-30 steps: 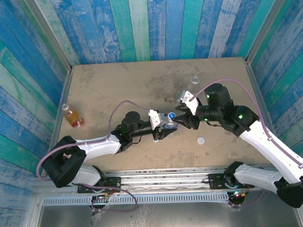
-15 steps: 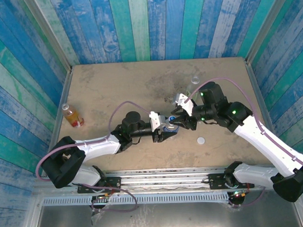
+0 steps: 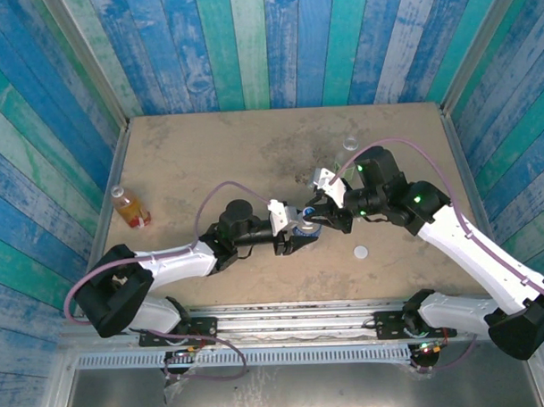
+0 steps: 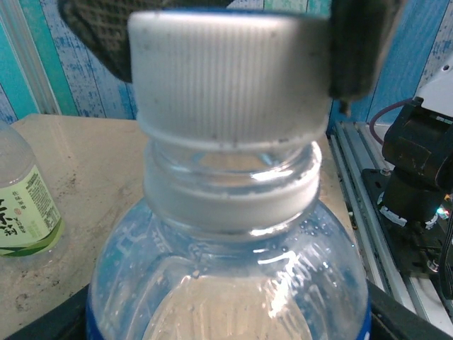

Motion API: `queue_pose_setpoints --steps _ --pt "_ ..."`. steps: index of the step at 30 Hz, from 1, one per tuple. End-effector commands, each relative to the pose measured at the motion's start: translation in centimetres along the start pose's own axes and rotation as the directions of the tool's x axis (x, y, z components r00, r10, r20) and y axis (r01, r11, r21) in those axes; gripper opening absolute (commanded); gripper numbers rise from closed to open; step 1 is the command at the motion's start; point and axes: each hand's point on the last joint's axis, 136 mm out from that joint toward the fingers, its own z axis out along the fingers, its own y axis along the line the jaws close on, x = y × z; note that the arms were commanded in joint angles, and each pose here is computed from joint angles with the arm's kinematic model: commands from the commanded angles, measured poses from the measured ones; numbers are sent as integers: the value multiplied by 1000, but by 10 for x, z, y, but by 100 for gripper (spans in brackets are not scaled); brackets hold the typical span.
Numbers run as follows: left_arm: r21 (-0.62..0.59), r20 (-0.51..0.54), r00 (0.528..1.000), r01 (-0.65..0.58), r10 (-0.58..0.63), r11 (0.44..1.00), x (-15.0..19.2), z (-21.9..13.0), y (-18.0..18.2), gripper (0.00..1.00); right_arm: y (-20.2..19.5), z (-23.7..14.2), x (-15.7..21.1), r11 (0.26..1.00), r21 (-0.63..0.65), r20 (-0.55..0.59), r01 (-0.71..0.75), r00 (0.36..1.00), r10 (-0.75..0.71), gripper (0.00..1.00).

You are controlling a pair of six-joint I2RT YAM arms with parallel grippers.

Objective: Screw on the bottle caps

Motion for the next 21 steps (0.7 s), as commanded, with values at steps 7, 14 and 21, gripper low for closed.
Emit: queue_pose_setpoints --steps 7,14,21 --pt "-222 107 987 -89 116 971 -78 12 54 0 -22 4 23 987 129 -78 -97 991 107 25" --pt "-437 140 988 3 65 899 -111 15 107 0 -77 9 46 857 435 -20 -277 948 317 21" --pt "-534 175 984 61 40 843 -130 25 140 0 -107 9 67 629 651 83 -424 864 496 18"
